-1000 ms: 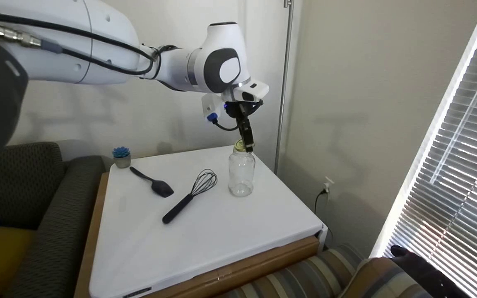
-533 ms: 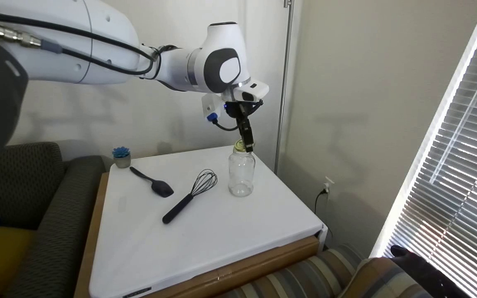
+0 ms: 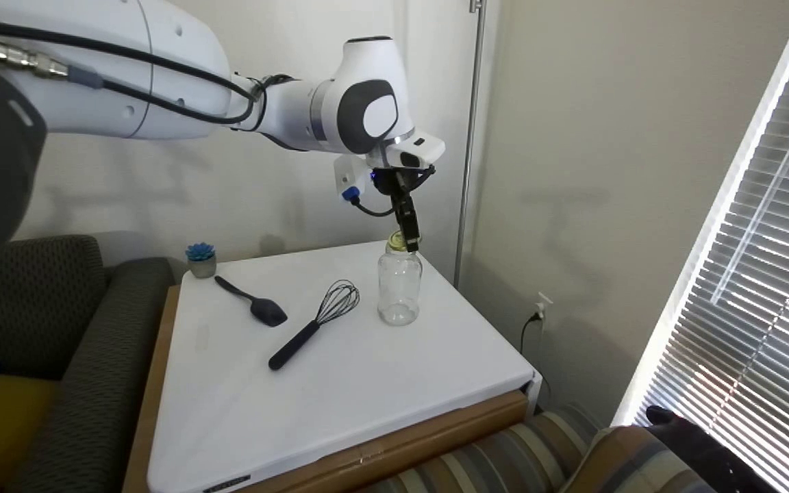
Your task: Place the lid on the jar
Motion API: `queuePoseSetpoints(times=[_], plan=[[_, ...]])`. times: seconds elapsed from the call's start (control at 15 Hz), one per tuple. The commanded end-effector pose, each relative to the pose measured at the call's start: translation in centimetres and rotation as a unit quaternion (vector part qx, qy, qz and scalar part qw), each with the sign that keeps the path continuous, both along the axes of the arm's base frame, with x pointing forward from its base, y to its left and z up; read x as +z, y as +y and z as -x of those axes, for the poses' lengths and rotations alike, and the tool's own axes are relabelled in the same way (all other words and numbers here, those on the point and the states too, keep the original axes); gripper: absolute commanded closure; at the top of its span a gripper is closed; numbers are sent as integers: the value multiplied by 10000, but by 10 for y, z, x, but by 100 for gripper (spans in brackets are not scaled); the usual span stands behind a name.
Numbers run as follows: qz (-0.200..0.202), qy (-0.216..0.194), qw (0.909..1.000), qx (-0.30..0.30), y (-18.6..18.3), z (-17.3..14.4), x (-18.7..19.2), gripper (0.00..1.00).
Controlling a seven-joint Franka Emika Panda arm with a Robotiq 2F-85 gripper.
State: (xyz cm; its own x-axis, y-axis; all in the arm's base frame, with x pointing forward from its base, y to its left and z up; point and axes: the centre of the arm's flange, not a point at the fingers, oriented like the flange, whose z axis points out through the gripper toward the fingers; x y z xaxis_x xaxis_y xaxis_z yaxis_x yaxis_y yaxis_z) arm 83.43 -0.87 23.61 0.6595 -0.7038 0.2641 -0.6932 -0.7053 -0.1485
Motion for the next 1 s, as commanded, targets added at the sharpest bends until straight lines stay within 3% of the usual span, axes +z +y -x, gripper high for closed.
queuePoseSetpoints(times=[0.0, 0.53, 0.93], plan=[[-9, 61, 10000, -8, -5, -75, 1, 53], [46, -123, 9999, 4, -4, -76, 12, 53], [4, 101, 9999, -50, -4, -77, 17, 53]])
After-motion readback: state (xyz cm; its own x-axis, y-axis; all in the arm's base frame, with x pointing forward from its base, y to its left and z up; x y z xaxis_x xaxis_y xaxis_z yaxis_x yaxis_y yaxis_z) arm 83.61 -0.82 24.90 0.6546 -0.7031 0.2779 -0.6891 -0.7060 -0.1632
